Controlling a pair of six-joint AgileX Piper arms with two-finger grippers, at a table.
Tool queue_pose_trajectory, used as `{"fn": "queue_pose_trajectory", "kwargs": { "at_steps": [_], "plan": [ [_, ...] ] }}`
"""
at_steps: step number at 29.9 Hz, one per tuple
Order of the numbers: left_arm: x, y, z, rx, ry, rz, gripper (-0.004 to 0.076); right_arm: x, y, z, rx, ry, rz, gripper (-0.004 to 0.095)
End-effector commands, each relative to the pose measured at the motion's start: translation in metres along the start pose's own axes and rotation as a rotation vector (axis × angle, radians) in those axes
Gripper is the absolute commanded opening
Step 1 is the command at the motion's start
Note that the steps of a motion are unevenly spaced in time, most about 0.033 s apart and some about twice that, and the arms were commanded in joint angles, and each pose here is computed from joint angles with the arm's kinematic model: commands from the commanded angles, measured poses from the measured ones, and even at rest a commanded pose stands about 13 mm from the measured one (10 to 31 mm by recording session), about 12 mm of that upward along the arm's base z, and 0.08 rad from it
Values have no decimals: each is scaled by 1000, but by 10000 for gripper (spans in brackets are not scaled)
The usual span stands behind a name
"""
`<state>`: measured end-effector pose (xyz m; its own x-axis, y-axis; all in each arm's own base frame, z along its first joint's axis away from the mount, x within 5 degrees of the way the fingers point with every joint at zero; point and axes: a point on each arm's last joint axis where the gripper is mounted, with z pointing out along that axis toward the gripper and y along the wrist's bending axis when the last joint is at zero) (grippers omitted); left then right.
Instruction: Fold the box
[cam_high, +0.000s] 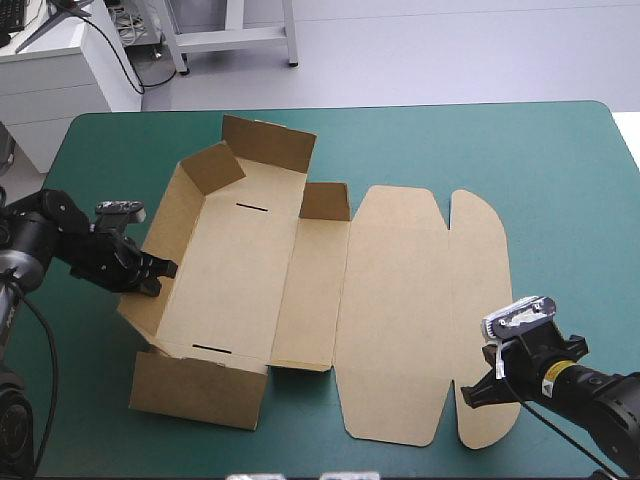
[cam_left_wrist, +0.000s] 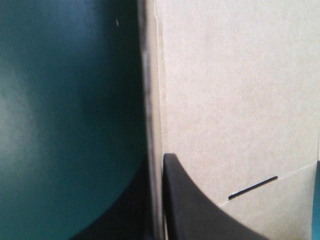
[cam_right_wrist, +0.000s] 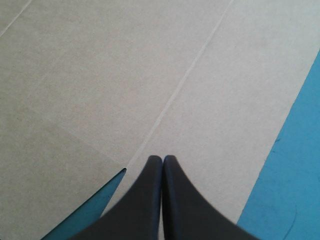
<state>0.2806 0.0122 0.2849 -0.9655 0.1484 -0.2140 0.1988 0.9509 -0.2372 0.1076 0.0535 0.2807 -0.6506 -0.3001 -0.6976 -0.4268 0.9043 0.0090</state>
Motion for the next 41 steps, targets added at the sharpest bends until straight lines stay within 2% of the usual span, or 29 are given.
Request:
{"fn": "queue_pose_trajectory", "kwargs": {
  "at_steps": [1,6,12,16,24,30,36,41],
  "plan": [
    [-16,-24,-25,-71,-94,124,-8,-7,3,-13,-32,-100,-41,-19],
    [-35,-46,-21,-145,-150,276,-8,-3,6,-27,-72,-167,-44,-19],
    [-52,-72,-8,-200,-238,453,-8,2,7,-43,-88,-244,-15,-19],
    [-57,-89,-1,-289,-254,590,-8,5,6,-49,-90,-272,0,-19],
    [-63,-147,2,-515,-384,1023,-8,10,6,-44,-94,-258,37,-19],
    [-61,-179,9,-629,-395,1300,-8,21,7,-32,-104,-202,96,-17],
    [-63,-196,14,-695,-435,1418,-8,20,7,-31,-114,-221,105,-17],
    [-74,-201,16,-767,-532,1490,-8,20,7,-31,-114,-225,103,-17]
  ]
}}
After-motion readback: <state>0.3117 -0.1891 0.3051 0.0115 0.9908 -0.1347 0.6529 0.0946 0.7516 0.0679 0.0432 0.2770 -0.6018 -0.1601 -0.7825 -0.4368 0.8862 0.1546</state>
